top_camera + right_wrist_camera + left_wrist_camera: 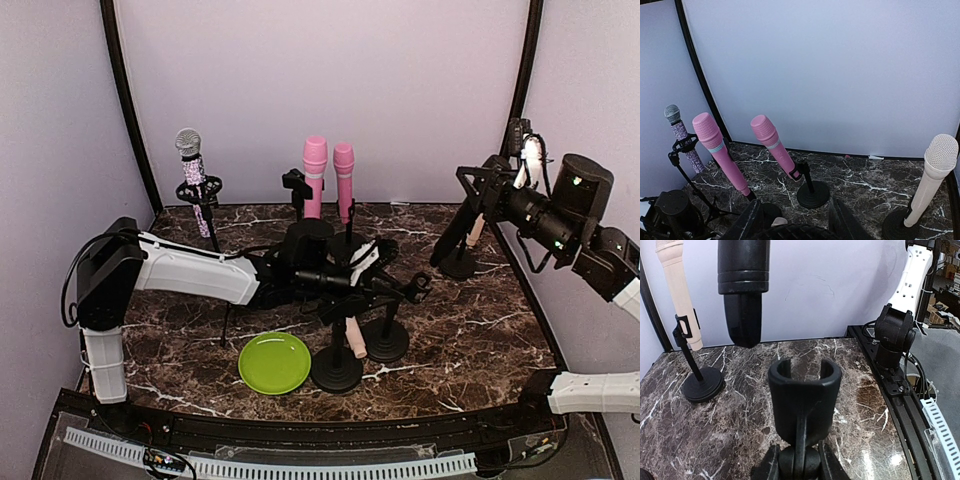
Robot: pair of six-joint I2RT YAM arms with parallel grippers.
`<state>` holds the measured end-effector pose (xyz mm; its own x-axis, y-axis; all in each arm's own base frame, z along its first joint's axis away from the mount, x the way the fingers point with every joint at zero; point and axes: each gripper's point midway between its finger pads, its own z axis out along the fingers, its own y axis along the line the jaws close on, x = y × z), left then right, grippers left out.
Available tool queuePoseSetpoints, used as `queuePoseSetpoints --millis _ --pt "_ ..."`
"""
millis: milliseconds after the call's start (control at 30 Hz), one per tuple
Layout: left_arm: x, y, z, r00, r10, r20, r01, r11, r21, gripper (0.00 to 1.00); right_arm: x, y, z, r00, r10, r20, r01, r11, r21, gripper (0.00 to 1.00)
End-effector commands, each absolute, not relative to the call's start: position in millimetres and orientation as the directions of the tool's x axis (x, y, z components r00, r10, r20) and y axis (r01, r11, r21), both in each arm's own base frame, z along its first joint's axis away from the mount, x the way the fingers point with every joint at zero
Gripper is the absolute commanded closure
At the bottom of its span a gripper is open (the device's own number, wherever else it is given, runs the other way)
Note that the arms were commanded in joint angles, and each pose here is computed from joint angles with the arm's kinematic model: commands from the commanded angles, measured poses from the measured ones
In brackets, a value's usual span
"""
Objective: Remove the microphone from the stand
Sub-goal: Remove the microphone from the microphone stand, then place the microphone stand at the center of the board.
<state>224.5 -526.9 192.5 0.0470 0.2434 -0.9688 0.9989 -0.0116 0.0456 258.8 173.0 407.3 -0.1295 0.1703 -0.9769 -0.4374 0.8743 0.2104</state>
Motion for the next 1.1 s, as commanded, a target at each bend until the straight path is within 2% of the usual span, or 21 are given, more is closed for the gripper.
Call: queuePoseSetpoints --millis 0,800,1067 --pt "187.9 -531.4 186.6 -0.007 0.301 -0.953 0.994 -0.100 -0.039 1.00 258.5 164.0 429.9 -0.059 0.232 -0.971 -0.420 0.876 0.235 0.85" --pt "156.7 -539.3 214.2 -0.036 0.269 -0.963 0.975 -0.201 -0.093 1.00 261.7 165.6 425.8 -0.062 0.230 -0.971 -0.414 0.879 0.235 0.85" --pt "152.3 -543.6 207.5 -0.054 0.290 -0.956 0.963 -0.239 -0.127 1.00 262.7 171.8 423.6 -0.075 0.226 -0.971 -0.434 0.870 0.236 0.85"
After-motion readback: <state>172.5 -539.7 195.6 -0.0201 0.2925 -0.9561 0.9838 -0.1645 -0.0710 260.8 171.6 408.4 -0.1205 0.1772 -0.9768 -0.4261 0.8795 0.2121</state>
